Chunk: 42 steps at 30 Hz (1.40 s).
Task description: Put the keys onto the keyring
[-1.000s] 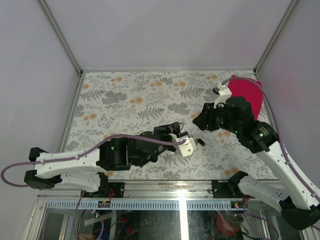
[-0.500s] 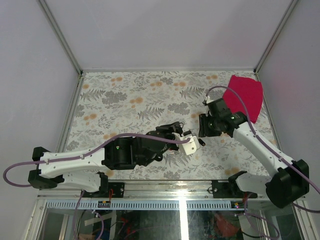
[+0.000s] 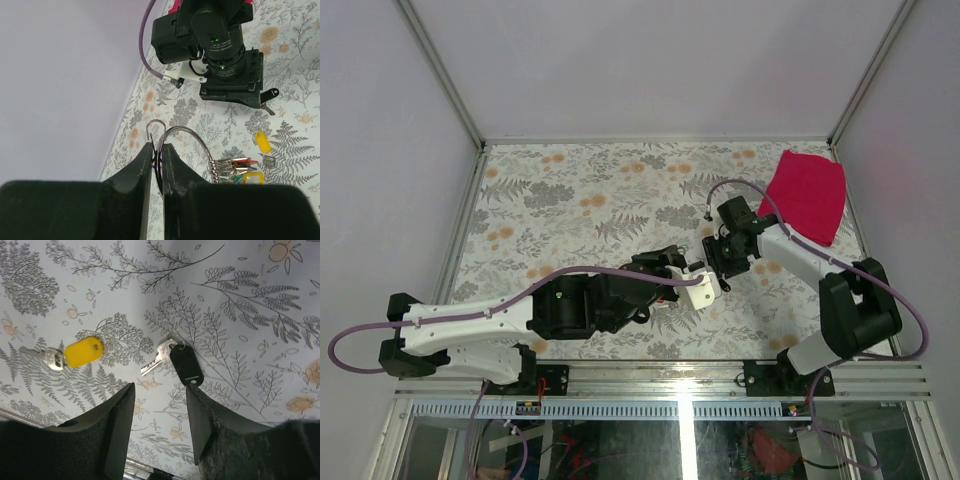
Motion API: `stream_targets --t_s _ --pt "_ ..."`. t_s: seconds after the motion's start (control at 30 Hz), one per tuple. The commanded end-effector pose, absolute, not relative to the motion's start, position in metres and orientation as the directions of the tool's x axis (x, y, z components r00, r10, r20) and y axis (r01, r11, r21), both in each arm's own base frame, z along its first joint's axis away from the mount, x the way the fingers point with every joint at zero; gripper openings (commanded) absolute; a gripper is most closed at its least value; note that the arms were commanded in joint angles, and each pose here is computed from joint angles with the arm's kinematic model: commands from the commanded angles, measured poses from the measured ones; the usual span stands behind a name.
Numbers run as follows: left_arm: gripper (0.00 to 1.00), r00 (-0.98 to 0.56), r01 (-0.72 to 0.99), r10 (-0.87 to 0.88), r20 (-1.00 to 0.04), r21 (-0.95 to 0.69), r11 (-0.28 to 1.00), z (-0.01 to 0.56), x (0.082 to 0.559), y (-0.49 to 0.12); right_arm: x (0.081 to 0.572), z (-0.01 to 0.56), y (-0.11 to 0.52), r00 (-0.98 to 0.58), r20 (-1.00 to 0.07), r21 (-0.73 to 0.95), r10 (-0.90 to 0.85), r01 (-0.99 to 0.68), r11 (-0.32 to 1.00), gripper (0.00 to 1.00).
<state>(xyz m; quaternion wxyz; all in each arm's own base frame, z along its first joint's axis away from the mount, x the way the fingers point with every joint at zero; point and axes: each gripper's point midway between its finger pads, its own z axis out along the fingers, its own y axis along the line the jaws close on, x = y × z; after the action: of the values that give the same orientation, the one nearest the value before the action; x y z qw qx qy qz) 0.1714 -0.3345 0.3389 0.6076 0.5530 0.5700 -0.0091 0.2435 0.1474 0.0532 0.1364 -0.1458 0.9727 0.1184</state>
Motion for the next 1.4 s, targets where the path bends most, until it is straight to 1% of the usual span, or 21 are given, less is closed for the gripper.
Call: stream_targets --t_s 0.0,0.27,0.5,0.77,1.13,1.37 --pt "0.0 0.333 0.615 0.584 -0.741 0.64 0.461 0.363 0.177 -0.329 0.27 0.053 0.155 -0.887 -0.338 0.231 -0.314 -0.401 0.886 0.52" --pt "0.0 0.323 0.613 0.593 -0.738 0.64 0.462 0.364 0.177 -0.324 0.287 0.047 0.156 -0.879 -0.349 0.282 -0.324 -0.428 0.858 0.51" --pt "0.0 0.311 0.618 0.599 -0.738 0.635 0.463 0.364 0.177 -0.325 0.289 0.027 0.156 -0.899 -0.3 0.321 -0.319 -0.41 0.854 0.49" --pt "0.0 0.303 0.621 0.6 -0.741 0.631 0.465 0.365 0.177 -0.324 0.285 0.022 0.158 -0.907 -0.269 0.347 -0.324 -0.405 0.846 0.45" --pt "0.0 0.307 0.625 0.603 -0.737 0.634 0.456 0.364 0.176 -0.327 0.279 0.024 0.155 -0.911 -0.251 0.345 -0.327 -0.4 0.849 0.29" --pt "0.0 0.303 0.626 0.606 -0.735 0.633 0.455 0.362 0.176 -0.327 0.278 0.025 0.156 -0.912 -0.25 0.347 -0.326 -0.399 0.849 0.21"
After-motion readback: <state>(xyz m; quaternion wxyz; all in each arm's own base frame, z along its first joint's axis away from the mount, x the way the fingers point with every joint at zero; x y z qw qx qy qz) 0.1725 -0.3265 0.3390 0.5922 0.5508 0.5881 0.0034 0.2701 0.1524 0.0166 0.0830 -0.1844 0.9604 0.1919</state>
